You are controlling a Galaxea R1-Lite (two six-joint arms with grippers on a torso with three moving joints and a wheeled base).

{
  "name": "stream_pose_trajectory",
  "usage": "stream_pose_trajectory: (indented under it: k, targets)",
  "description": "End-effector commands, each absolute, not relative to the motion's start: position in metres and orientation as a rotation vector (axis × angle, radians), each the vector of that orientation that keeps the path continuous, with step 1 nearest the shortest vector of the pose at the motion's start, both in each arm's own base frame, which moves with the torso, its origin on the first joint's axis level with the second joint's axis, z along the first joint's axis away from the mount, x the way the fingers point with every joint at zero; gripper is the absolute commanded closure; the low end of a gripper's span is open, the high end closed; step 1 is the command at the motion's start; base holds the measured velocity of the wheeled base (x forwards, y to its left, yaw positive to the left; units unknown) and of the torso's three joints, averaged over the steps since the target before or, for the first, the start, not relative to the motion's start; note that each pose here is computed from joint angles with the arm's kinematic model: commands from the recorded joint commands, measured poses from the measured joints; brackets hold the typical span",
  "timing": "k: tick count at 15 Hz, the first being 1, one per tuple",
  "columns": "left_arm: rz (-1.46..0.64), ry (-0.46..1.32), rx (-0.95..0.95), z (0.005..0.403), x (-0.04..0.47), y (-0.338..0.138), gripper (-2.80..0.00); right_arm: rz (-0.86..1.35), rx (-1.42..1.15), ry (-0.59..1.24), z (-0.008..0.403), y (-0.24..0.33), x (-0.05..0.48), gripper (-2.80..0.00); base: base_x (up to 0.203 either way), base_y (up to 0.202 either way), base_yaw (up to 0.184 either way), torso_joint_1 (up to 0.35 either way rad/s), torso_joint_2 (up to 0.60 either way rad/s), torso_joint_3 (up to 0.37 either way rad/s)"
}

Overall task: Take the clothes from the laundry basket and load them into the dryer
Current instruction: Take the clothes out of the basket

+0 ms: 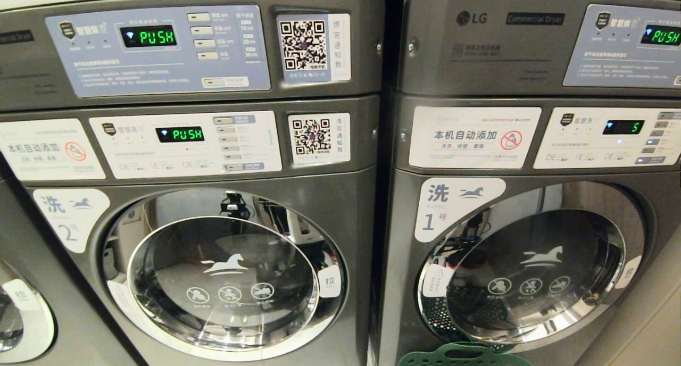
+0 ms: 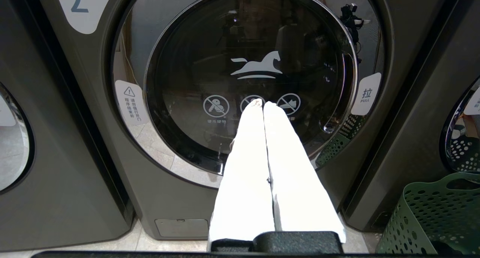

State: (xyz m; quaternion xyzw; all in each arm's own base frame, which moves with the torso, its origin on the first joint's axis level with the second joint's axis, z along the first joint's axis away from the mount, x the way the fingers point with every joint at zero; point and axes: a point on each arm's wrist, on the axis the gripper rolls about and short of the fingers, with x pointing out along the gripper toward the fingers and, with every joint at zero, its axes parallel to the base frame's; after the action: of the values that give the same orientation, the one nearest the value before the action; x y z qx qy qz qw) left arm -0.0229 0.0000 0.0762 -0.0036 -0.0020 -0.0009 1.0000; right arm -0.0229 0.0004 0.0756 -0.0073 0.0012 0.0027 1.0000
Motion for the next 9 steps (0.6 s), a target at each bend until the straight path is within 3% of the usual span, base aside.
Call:
stream_pose_trajectory:
  k: [1, 9]
  targets:
    - [-0.002, -0.005, -0.008, 0.0762, -0.0229, 0.0000, 0.00, 0.006, -0.014, 0.002, 0.0756, 0.0004, -0.0229, -2.80, 0.000, 0.000, 0.000, 0.000, 0.00, 0.000]
    - [-0.002, -0.005, -0.008, 0.0762, -0.0229, 0.0000, 0.00, 0.008, -0.017, 0.005, 0.0752, 0.0004, -0.0227, -2.80, 0.000, 0.000, 0.000, 0.000, 0.00, 0.000]
